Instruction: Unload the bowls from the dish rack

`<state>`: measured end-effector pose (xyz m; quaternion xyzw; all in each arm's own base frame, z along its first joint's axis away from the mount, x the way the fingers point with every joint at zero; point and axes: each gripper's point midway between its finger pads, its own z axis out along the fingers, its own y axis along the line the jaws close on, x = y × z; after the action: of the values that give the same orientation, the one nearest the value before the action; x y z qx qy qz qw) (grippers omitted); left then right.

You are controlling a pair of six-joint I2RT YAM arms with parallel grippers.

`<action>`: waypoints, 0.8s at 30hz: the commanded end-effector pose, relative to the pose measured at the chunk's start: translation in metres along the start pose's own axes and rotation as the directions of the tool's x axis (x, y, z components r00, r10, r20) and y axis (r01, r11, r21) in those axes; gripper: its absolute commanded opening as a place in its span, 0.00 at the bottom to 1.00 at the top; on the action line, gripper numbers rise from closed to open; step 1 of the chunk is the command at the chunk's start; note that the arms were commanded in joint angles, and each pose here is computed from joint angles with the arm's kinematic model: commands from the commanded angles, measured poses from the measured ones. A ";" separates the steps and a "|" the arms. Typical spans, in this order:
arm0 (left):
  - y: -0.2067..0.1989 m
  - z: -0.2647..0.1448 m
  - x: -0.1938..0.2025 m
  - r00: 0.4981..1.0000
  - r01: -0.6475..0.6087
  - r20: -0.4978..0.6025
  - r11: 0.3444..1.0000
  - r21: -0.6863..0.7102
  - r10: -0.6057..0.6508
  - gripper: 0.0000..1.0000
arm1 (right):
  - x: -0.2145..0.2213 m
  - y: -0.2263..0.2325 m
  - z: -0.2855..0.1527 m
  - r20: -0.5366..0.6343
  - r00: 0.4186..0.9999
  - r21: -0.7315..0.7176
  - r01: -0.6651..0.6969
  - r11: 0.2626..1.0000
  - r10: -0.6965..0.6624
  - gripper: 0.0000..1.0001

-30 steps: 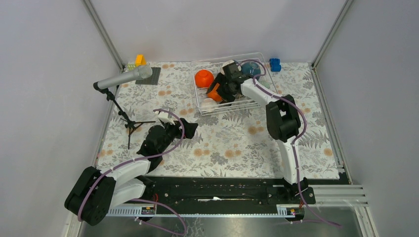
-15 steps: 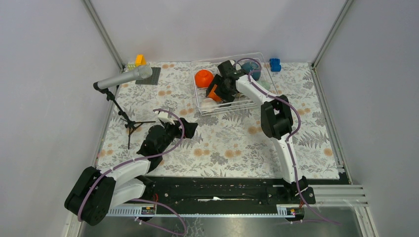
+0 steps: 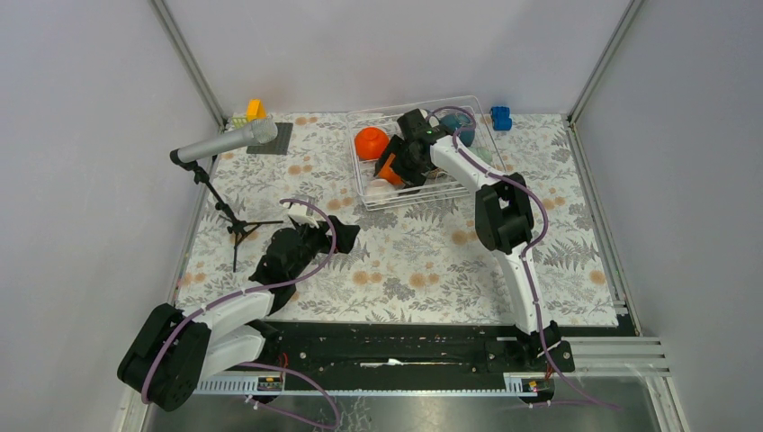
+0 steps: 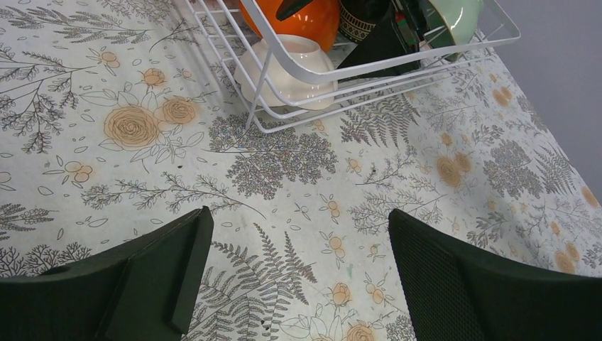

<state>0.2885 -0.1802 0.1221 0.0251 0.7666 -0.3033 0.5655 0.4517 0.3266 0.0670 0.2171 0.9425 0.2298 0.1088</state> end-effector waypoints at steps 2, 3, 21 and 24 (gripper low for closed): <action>-0.013 0.005 -0.030 0.997 -0.018 0.082 0.999 0.027 0.016 0.99 | 0.017 -0.007 0.012 -0.086 0.994 0.014 -0.071 0.997 0.072 0.94; -0.013 0.005 -0.030 0.997 -0.018 0.082 0.999 0.027 0.016 0.99 | 0.017 -0.007 0.013 -0.086 0.993 0.012 -0.076 0.997 0.076 0.93; -0.011 0.005 -0.030 0.996 -0.021 0.083 1.000 0.020 0.020 0.99 | 0.003 -0.001 -0.015 0.016 0.997 -0.003 -0.069 0.998 0.069 0.56; -0.011 0.005 -0.030 0.996 -0.022 0.084 1.000 0.018 0.020 0.99 | -0.001 0.003 -0.024 0.044 0.997 -0.013 -0.062 0.998 0.063 0.51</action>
<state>0.2887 -0.1778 0.1186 0.0229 0.7713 -0.2959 0.5630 0.4527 0.3191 0.0630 0.2185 0.9421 0.2230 0.1223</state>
